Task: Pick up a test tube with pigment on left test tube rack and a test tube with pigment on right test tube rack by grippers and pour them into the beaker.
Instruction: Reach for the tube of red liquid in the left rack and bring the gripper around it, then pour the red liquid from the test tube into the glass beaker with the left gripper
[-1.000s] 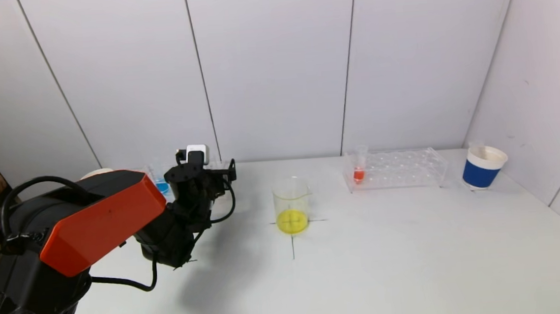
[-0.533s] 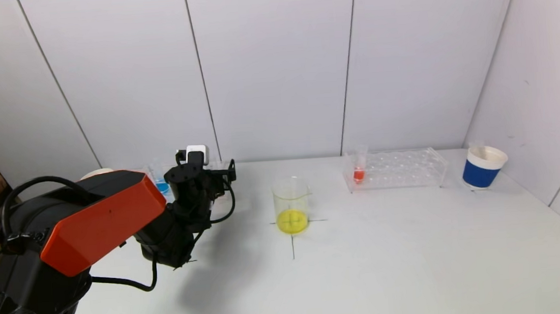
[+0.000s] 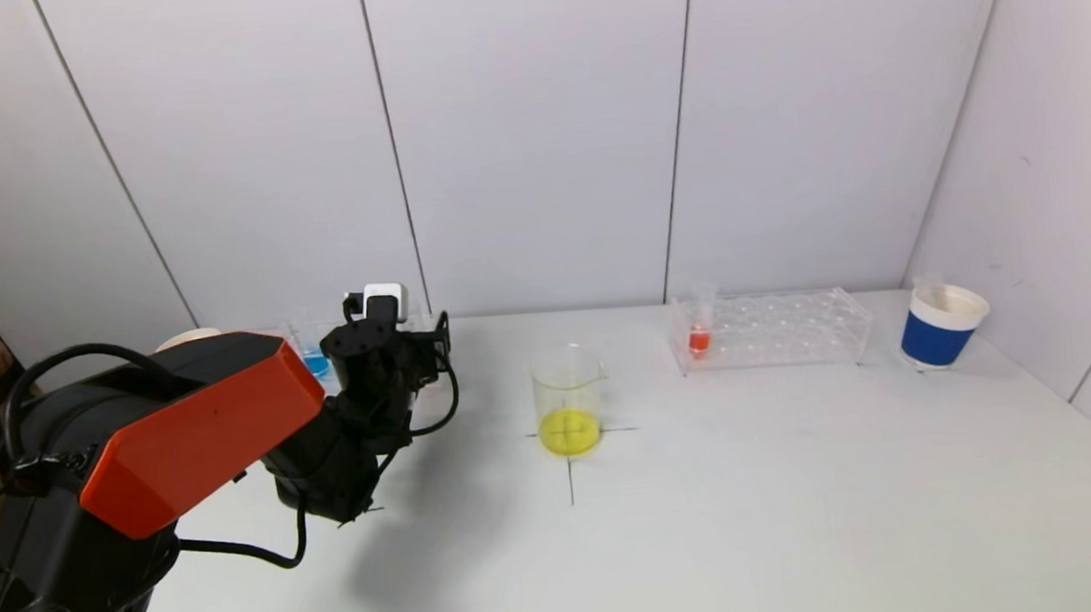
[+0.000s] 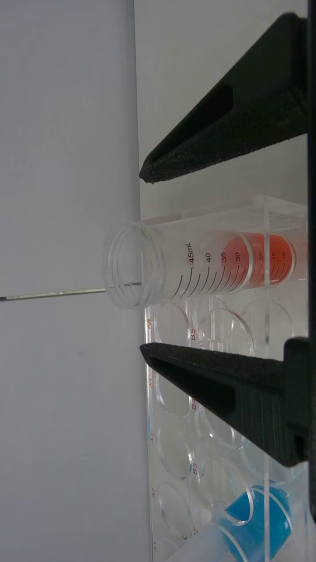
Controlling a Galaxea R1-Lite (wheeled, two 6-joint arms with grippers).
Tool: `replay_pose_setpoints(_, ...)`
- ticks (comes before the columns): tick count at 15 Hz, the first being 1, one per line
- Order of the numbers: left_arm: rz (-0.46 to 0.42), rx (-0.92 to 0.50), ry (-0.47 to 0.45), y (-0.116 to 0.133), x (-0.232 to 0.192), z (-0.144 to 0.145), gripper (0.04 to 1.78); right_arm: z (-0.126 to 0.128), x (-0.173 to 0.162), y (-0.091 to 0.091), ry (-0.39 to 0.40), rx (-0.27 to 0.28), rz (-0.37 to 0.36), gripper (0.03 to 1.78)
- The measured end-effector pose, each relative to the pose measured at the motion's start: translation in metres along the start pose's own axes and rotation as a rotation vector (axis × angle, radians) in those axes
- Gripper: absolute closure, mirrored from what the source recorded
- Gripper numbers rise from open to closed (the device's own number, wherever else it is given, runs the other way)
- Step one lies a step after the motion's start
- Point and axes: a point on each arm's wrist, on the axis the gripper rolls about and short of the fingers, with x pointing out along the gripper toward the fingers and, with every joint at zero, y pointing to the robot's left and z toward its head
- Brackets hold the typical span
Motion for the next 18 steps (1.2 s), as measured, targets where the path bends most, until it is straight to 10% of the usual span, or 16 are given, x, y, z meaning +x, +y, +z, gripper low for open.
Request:
replay_pose_setpoints(5,0.000,-0.001,0.000,-0.0003,-0.0001,-0.0001,1.36,0.0000,0.0000,0.0000,0.000,0.000,0.000,0.04)
replay_pose_setpoints(18,0.000,-0.001,-0.003,0.0000,0.0001,0.0012,1.38,0.0000,0.0000,0.0000,0.000,0.000,0.000,0.04)
